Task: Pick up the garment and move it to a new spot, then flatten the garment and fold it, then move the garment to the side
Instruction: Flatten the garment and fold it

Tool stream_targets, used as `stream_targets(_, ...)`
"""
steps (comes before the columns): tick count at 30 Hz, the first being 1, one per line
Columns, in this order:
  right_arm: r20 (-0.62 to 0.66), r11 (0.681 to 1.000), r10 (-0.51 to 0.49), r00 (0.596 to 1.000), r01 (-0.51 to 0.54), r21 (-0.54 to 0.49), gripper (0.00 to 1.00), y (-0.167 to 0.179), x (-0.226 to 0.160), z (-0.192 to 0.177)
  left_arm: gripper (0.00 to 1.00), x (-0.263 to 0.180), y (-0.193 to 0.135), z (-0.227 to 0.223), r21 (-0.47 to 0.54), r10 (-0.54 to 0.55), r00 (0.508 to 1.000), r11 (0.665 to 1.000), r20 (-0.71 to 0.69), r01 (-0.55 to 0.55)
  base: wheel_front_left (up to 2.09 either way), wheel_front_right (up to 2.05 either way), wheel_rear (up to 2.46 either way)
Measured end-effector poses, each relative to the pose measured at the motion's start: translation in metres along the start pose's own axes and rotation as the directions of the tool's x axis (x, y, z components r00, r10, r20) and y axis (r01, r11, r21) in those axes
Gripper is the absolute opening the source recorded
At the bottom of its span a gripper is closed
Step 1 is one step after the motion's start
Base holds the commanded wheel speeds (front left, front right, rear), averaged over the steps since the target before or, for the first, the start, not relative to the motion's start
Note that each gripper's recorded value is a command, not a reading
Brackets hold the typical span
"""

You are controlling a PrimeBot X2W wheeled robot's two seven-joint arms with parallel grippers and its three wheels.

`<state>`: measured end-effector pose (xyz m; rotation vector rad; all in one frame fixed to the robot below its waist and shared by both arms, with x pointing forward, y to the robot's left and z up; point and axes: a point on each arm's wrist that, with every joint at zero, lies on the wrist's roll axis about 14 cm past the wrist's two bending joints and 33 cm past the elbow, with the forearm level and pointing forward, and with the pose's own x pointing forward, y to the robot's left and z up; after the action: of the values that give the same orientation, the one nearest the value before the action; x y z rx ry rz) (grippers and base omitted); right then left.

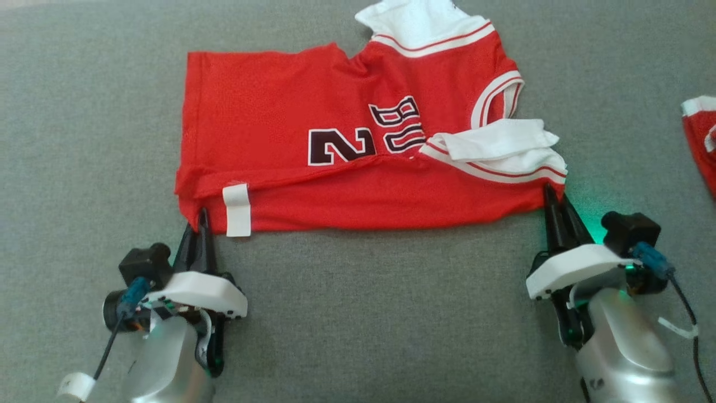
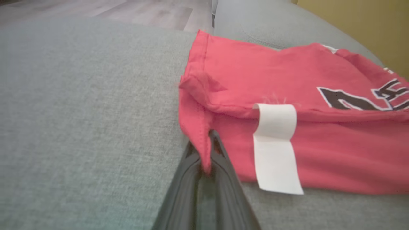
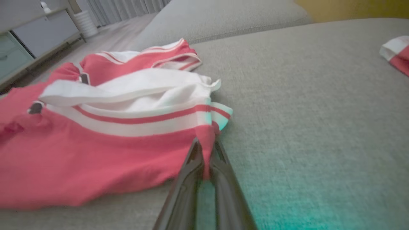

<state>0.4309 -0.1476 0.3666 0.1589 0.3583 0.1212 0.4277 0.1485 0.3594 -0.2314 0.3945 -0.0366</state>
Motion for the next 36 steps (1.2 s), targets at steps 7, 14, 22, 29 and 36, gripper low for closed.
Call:
stream_targets(7, 0.204, 0.998, 0.020, 0.979, -0.032, 0.054, 0.00, 0.009, 0.007, 0.082, 0.00, -0.008, 0.002, 0.087, 0.046, -0.015, 0.970, 0.999, 0.243, 0.004, 0.00, 0.00, 0.00)
stream_targets(14, 0.282, 0.996, 0.039, 0.959, -0.059, 0.063, 0.00, 0.010, -0.020, 0.117, 0.00, -0.037, 0.007, 0.108, 0.061, -0.009, 0.953, 0.998, 0.304, -0.010, 0.00, 0.00, 0.00)
stream_targets(22, 0.004, 0.992, 0.004, 1.000, -0.005, 0.126, 0.00, -0.005, -0.073, 0.003, 0.00, -0.086, 0.028, -0.020, -0.013, 0.075, 0.997, 0.997, 0.008, -0.075, 0.00, 0.00, 0.00)
stream_targets(29, -0.005, 0.993, -0.010, 1.000, 0.010, 0.119, 1.00, -0.015, -0.062, 0.004, 1.00, -0.074, 0.031, -0.022, -0.028, 0.084, 0.996, 0.996, -0.011, -0.084, 0.00, 0.00, 0.00)
stream_targets(36, 0.082, 0.998, 0.056, 0.995, -0.057, -0.002, 1.00, -0.002, -0.010, 0.064, 1.00, -0.011, 0.023, 0.053, 0.063, 0.003, 0.997, 0.998, 0.083, -0.008, 0.00, 0.00, 0.00)
